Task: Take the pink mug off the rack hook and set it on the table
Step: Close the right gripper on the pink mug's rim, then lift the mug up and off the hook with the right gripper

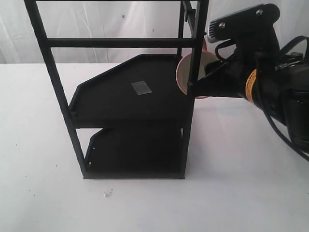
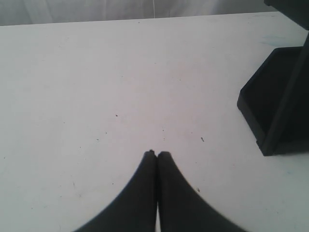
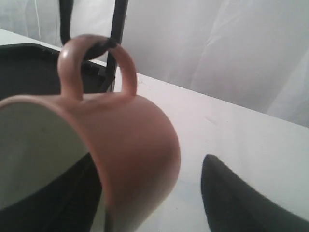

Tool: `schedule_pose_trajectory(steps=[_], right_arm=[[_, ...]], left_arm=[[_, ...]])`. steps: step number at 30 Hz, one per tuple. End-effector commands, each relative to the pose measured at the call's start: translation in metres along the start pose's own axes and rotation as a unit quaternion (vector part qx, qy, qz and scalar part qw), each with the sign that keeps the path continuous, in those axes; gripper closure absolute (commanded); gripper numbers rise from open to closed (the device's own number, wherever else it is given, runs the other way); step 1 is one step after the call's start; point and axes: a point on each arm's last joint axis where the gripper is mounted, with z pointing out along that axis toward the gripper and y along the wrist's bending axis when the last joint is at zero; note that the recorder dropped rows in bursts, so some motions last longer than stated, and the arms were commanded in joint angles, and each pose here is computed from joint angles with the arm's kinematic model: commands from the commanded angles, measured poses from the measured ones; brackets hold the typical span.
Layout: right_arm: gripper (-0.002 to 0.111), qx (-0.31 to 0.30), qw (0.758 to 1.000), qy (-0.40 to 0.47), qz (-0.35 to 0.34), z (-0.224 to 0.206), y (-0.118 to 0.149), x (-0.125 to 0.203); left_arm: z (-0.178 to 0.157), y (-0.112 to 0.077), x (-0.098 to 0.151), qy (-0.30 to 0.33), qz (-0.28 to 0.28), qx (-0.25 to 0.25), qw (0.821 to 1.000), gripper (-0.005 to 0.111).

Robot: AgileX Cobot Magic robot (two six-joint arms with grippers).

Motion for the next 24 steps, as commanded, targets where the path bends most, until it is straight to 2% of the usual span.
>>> schedule_pose_trajectory(steps=[1,5,24], right_arm=[[0.052,0.024,0.999,-0.021,0.010,0.005,-0.003,-0.004],[0.053,0.025,0.999,-0.027,0.029,0.005,-0.003,-0.005],[0.053,0.032,0.999,-0.016,0.022,0.018,0.004,-0.003]], left_arm=[[0.000,0.000,0.001,-0.003,-0.001,-0.001,1.000,0.107],[0.000,0.000,0.001,-0.003,-0.001,-0.001,1.000,0.107],[0.000,0.000,0.001,-0.003,-0.001,-0.001,1.000,0.107]])
